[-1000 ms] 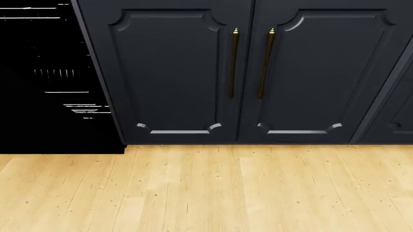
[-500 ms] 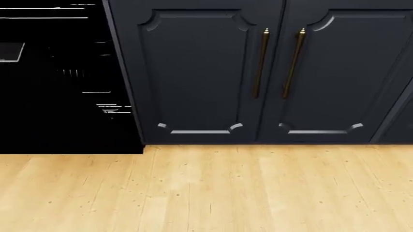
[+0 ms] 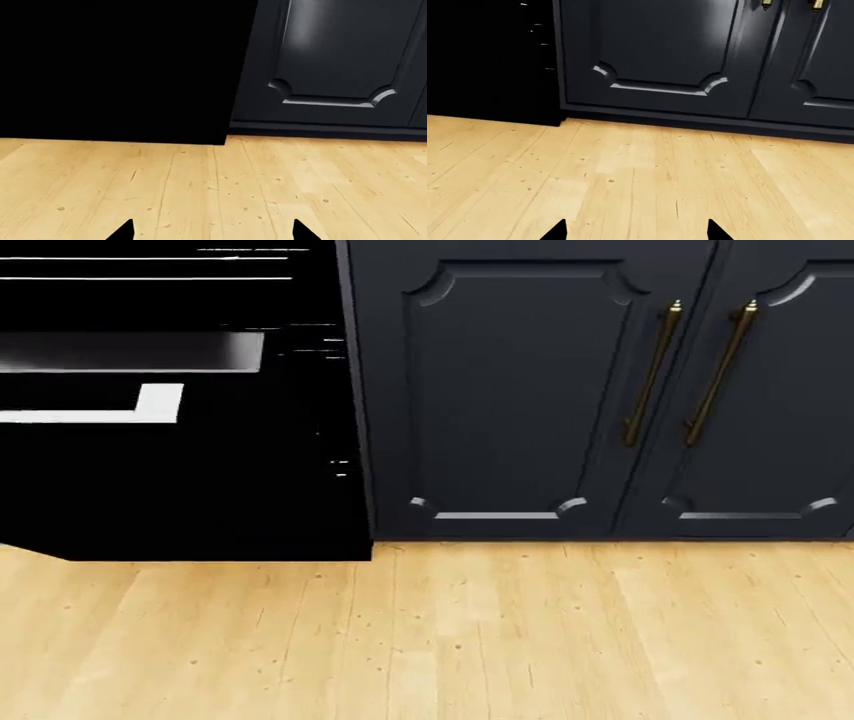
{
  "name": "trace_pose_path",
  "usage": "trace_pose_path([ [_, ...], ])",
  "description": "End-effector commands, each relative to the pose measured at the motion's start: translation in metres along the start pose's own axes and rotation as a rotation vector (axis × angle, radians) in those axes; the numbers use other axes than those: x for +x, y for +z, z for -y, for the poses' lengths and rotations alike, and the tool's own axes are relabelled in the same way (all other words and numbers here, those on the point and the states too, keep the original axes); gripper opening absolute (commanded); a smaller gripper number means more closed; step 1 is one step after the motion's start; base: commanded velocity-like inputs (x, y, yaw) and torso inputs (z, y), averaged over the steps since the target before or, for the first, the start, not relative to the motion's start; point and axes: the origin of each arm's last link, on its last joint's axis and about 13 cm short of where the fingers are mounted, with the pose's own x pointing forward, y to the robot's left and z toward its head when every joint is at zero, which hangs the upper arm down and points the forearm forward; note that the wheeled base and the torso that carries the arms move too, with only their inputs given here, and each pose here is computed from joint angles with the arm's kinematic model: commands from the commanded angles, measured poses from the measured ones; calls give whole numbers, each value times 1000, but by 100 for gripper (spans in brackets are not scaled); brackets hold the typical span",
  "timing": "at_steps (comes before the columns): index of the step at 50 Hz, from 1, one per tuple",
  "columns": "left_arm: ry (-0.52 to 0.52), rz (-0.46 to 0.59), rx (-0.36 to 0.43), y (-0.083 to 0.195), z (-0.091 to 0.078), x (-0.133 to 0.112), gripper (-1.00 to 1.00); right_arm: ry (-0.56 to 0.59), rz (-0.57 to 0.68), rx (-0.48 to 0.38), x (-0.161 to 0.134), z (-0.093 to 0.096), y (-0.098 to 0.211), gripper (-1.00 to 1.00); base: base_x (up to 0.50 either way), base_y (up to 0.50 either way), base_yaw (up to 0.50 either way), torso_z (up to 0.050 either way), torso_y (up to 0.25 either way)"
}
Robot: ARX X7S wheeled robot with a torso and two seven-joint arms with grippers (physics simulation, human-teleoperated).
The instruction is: Close the dishwasher door
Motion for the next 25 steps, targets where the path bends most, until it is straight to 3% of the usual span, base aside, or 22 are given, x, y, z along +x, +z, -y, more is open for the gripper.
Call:
trace_pose_path([
  [1,0,1,0,0,0,0,100,6,8,-8,0,0,0,100,70,500,0,0,0],
  [25,-1,3,1,0,0,0,100,10,11,-14,0,-1,0,100,73,500,0,0,0],
])
